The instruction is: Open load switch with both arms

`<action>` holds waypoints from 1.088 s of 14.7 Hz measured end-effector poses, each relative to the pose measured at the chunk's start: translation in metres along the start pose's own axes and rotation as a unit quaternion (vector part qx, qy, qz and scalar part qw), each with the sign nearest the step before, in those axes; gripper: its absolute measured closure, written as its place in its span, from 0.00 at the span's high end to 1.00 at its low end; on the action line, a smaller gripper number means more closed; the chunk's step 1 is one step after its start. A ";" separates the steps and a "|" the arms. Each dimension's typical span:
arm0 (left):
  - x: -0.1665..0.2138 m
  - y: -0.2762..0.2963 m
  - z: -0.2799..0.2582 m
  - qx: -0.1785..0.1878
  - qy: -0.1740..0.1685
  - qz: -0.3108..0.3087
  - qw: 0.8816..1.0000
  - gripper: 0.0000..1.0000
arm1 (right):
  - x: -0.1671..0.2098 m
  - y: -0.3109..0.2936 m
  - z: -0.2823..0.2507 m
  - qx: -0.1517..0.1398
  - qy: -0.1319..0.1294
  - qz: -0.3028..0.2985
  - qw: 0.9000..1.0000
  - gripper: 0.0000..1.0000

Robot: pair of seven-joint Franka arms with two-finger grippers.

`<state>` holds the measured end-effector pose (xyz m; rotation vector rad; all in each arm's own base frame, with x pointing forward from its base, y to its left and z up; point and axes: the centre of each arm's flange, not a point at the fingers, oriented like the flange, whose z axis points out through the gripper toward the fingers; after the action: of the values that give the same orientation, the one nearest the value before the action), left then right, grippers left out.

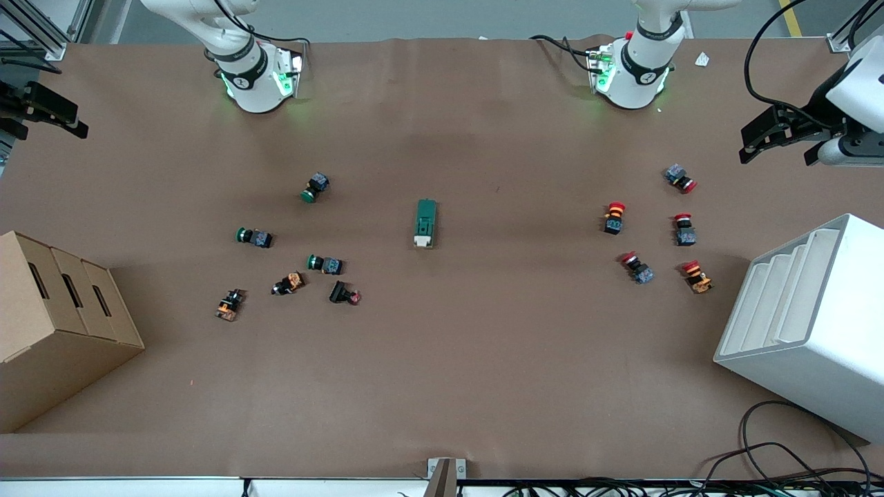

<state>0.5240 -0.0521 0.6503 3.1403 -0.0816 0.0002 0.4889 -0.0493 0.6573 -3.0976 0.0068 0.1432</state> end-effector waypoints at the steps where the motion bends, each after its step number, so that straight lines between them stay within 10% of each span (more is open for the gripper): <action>1: 0.000 0.001 0.000 0.004 0.000 0.001 1.000 1.00 | 0.000 0.000 0.000 0.000 0.000 0.000 1.000 1.00; 9: 0.009 0.051 0.007 0.011 0.006 0.040 0.999 1.00 | 0.000 0.000 0.000 0.000 0.001 0.000 1.000 1.00; 16: 0.001 0.271 0.089 -0.024 -0.002 -0.056 0.998 1.00 | 0.017 0.007 0.020 0.000 -0.018 0.007 1.000 1.00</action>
<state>0.5106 -0.3226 0.5614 3.0919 0.0926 -0.0083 0.5037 -0.0554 0.6351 -3.0955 0.0259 0.2004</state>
